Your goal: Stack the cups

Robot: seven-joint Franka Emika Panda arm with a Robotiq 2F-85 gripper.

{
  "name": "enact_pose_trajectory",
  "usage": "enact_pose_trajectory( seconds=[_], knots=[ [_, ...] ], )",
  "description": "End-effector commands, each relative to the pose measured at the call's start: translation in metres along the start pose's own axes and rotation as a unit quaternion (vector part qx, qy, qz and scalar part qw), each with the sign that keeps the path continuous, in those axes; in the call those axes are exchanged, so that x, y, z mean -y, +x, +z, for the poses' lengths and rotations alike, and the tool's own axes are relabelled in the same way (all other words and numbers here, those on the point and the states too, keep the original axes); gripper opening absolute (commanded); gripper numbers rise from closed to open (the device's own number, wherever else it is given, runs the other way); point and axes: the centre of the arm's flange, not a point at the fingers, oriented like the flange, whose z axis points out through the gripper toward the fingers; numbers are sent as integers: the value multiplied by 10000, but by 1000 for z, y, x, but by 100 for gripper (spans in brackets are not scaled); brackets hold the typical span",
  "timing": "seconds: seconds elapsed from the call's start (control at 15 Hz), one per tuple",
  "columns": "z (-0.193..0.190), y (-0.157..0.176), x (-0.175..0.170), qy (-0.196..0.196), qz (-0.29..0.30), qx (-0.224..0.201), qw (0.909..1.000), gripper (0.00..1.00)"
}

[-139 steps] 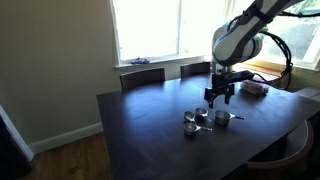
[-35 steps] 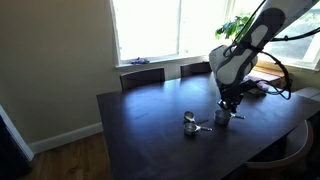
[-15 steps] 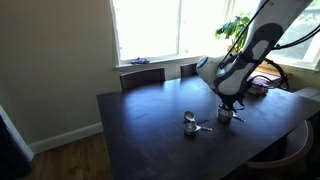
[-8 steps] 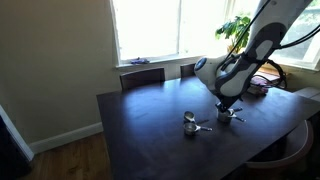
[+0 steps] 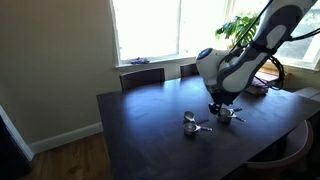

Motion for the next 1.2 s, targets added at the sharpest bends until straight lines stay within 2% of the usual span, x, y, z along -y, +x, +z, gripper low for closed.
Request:
enact_pose_trajectory(
  seconds=[0.0,0.33,0.67,0.73,0.8,0.93,1.13],
  knots=[
    [-11,-15,9,491,-846,173,9951,100],
    [-11,-18,48,635,-2080,164,9759,100],
    [-13,-28,76,517,-3333,-181,9412,100],
    [-15,-29,76,471,-3425,-227,9381,100],
    [-11,-19,80,518,-3125,-56,9485,100],
    [-12,-19,82,493,-3278,-101,9434,100],
    [-12,-19,82,485,-3320,-113,9419,100]
  ],
)
